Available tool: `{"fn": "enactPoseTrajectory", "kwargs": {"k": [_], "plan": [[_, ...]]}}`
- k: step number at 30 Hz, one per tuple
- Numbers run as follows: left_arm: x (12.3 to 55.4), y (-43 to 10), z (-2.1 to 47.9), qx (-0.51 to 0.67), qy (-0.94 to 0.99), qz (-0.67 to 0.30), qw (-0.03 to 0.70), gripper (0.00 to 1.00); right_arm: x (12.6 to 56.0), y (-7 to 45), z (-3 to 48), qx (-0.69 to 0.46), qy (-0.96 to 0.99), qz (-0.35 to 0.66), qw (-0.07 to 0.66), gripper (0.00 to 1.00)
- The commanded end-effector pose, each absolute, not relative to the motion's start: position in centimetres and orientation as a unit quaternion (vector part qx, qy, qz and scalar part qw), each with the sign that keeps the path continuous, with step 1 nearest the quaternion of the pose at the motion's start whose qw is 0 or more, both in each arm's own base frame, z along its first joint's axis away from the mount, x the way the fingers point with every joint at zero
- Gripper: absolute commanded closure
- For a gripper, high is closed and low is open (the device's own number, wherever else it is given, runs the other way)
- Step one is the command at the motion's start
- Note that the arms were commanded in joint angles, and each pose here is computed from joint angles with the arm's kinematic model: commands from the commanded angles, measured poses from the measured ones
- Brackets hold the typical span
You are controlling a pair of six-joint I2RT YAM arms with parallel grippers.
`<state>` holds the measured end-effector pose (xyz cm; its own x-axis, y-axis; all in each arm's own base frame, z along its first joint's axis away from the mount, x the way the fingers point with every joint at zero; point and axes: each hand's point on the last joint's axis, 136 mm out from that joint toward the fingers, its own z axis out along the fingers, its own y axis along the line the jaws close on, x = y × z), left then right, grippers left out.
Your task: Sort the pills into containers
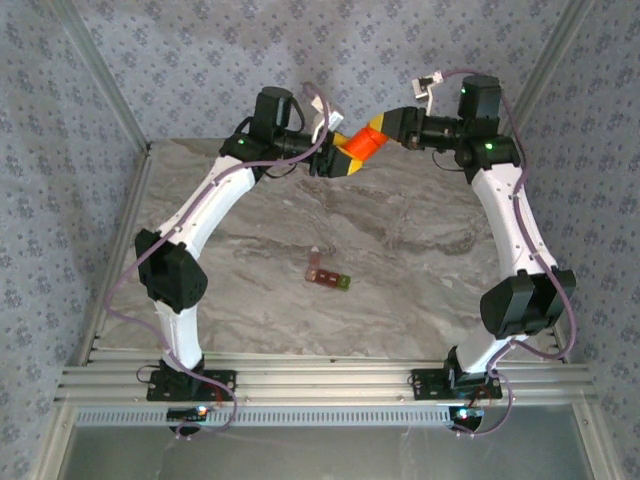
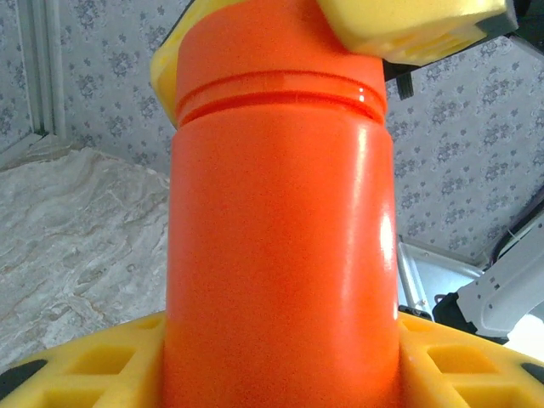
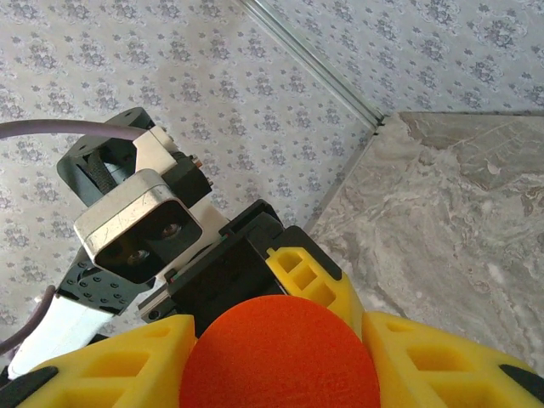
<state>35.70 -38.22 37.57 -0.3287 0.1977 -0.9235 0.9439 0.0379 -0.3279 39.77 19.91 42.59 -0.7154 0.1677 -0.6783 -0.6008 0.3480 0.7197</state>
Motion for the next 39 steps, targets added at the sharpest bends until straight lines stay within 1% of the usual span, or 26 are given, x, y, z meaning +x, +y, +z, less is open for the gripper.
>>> {"fn": "enactPoseTrajectory", "kwargs": {"k": [1,3,11,14,19,26,28,39], "plan": [[35.8,-38.4,39.6,0.467,0.604,-0.519,0.384,1.0,38.9,21.3,42.1,-0.137,0.748,0.567,0.316,0.56],[36.4,-38.4,39.5,0.464,0.611,-0.504,0.396,1.0,39.6,21.1,40.9,-0.091,0.763,0.564,0.301,0.58],[37.7,-38.8,38.0,0.477,0.637,-0.407,0.449,1.0,40.6,21.3,35.9,0.074,0.802,0.525,0.275,0.59],[37.9,-39.3,37.4,0.484,0.639,-0.383,0.46,1.0,40.5,22.3,34.9,0.105,0.806,0.516,0.27,0.59],[37.9,-39.8,36.6,0.489,0.64,-0.363,0.468,1.0,40.4,23.1,34.7,0.128,0.807,0.509,0.271,0.6],[37.9,-39.7,37.0,0.48,0.637,-0.37,0.477,1.0,40.6,23.0,35.7,0.126,0.802,0.512,0.279,0.57],[37.9,-39.7,36.1,0.477,0.642,-0.374,0.469,1.0,40.7,22.8,35.8,0.126,0.802,0.513,0.28,0.57],[37.9,-39.6,36.0,0.471,0.642,-0.385,0.466,1.0,40.9,22.4,36.9,0.121,0.797,0.517,0.287,0.53]]}}
